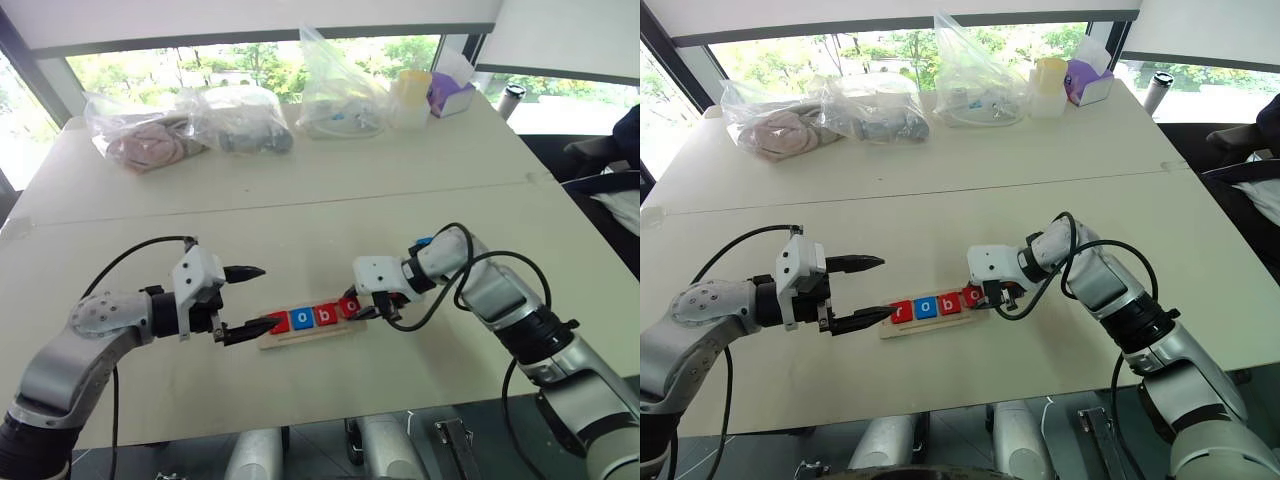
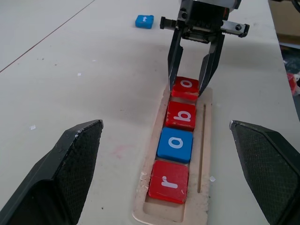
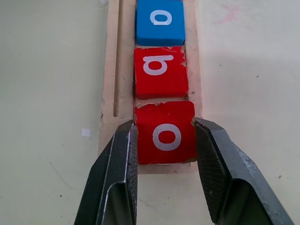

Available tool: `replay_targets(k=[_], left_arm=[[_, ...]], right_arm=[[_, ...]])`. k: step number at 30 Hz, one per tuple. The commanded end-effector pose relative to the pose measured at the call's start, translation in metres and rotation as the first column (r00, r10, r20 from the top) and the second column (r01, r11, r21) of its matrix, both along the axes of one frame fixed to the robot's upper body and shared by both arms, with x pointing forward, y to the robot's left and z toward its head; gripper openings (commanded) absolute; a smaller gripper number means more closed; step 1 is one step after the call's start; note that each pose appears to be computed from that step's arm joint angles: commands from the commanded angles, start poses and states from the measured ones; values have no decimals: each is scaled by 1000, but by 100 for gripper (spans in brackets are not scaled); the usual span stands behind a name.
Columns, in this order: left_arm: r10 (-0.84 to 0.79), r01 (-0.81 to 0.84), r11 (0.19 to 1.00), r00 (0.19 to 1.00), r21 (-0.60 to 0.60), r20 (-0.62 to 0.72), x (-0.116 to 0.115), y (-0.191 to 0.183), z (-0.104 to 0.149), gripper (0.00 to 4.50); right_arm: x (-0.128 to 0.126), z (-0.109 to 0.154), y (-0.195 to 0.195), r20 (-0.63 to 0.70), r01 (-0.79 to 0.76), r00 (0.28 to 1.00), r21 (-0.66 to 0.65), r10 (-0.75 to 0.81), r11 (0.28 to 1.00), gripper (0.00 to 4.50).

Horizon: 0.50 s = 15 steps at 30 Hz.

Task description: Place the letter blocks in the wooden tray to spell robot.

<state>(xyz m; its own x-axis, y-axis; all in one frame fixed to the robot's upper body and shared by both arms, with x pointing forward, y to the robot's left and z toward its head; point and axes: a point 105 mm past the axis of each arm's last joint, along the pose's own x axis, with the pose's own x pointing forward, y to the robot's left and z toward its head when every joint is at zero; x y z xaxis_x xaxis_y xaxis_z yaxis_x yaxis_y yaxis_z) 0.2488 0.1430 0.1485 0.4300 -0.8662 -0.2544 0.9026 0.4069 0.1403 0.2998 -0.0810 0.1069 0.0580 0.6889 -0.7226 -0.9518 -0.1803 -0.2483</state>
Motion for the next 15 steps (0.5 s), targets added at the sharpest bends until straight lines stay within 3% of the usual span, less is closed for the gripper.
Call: replay_targets(k=[1,10,12,13,15], left_arm=[[-7,7,1000,999,-2,50,-3,-1,11,450],[-7,8,1000,999,-3,52,-3,-1,11,450],[-8,8,1000,999,-3,52,-2,-1,11,450],[-8,8,1000,999,-3,52,-2,-1,11,450],[-8,8,1000,999,-3,53,-2,-1,11,450]], right_arm=[[-2,3,3,9,-13,1000,10,13,1000,115],[-5,5,6,-1,-19,1000,21,19,1000,115],[-6,7,7,-3,-21,1000,28,21,999,232],[-6,9,8,-3,-21,1000,32,21,999,257],[-7,10,9,-4,-22,1000,37,22,999,359]])
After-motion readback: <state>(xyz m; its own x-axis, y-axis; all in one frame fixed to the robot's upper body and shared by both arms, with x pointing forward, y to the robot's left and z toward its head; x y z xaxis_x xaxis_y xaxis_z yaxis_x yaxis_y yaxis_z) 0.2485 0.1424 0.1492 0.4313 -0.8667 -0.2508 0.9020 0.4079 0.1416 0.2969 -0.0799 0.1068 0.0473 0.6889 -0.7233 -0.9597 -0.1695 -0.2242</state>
